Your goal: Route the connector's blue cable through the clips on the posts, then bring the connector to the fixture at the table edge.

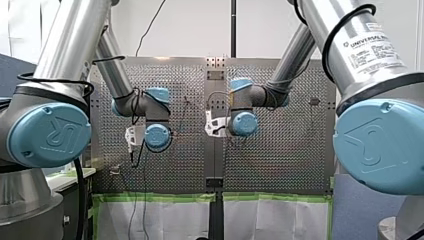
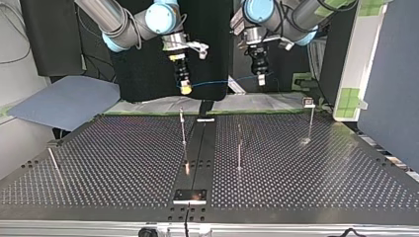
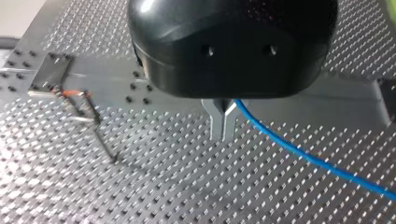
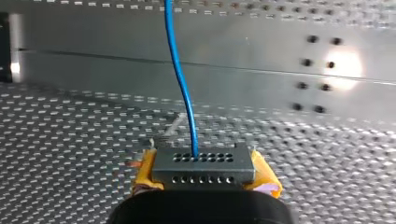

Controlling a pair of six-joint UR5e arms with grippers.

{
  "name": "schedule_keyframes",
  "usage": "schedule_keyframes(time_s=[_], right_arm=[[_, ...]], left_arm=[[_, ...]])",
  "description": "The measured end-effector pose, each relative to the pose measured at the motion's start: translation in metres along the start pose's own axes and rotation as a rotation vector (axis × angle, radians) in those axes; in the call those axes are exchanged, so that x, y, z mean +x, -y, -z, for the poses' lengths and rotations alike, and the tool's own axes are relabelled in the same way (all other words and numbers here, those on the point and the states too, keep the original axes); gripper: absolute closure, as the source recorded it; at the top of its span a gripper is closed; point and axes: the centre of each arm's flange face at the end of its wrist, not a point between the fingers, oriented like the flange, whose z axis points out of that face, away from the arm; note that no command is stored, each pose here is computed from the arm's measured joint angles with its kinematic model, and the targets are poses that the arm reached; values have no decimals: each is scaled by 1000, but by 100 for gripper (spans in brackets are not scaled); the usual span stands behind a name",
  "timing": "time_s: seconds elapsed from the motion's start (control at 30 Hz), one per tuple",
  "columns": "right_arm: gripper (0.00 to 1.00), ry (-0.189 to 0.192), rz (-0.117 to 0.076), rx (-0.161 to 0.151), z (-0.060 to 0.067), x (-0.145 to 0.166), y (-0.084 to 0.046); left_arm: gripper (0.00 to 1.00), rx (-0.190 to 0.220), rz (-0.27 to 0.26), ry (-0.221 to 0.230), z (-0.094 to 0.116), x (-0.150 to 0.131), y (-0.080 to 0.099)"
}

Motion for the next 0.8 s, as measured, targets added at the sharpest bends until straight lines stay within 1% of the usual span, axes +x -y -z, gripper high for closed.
schedule_keyframes(time_s=[0.1,0.27,0.5,0.67,0.8], right_arm=[[98,-24,-6,4,-4,21,-1],[98,-75,-17,4,-8,56,-7],[98,-141,-31,2,-4,96,-14],[98,-178,-40,-10,-7,126,-29],[98,-209,-50,-20,-5,146,-40]], left_arm=[[99,-16,3,11,-5,-13,-1],[99,-24,17,36,-16,-36,3],[99,-20,42,72,-30,-70,7],[99,-9,55,92,-37,-93,8],[99,7,67,111,-43,-113,9]])
